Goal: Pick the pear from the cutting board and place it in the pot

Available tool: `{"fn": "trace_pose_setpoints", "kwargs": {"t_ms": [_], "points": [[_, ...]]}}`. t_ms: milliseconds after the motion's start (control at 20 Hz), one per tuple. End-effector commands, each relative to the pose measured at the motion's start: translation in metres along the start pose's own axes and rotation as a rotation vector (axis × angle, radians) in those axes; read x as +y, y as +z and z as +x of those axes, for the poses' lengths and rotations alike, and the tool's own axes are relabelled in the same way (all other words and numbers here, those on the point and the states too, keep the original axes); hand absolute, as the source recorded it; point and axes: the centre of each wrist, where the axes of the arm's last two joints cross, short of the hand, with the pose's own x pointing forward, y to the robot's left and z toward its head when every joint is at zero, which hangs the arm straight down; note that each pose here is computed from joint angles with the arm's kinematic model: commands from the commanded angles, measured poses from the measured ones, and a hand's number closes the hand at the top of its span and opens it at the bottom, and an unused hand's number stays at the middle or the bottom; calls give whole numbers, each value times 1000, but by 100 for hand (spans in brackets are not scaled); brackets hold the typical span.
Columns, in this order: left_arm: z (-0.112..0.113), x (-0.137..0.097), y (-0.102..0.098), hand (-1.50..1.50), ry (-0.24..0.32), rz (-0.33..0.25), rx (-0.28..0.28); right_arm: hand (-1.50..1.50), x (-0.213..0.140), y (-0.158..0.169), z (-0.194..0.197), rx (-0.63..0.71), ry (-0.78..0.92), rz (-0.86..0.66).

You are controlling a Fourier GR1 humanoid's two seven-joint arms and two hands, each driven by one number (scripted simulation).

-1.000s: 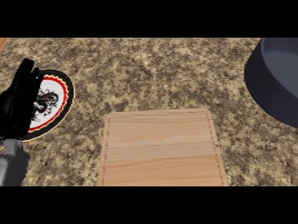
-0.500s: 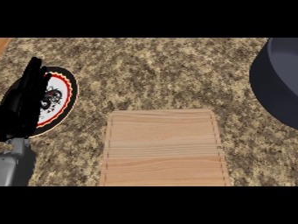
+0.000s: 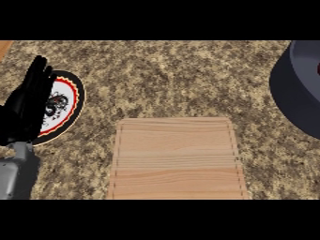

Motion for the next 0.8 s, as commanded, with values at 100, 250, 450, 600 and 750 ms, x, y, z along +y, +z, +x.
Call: {"fn": "trace_pose_setpoints", "kwargs": {"t_ms": [100, 250, 450, 600, 750], "points": [[-8, 1, -5, 0, 6, -6, -7, -150, 32, 3, -32, 126, -79, 146], [-10, 6, 8, 0, -10, -2, 4, -150, 40, 0, -33, 138, -219, 206], [-2, -9, 3, 0, 11, -8, -6, -150, 52, -5, -23, 67, -365, 284], [-4, 1, 2, 0, -19, -8, -10, -150, 53, -2, -30, 66, -550, 186], [-11, -4, 4, 0, 10, -4, -15, -150, 31, -5, -43, 42, -687, 110]]}}
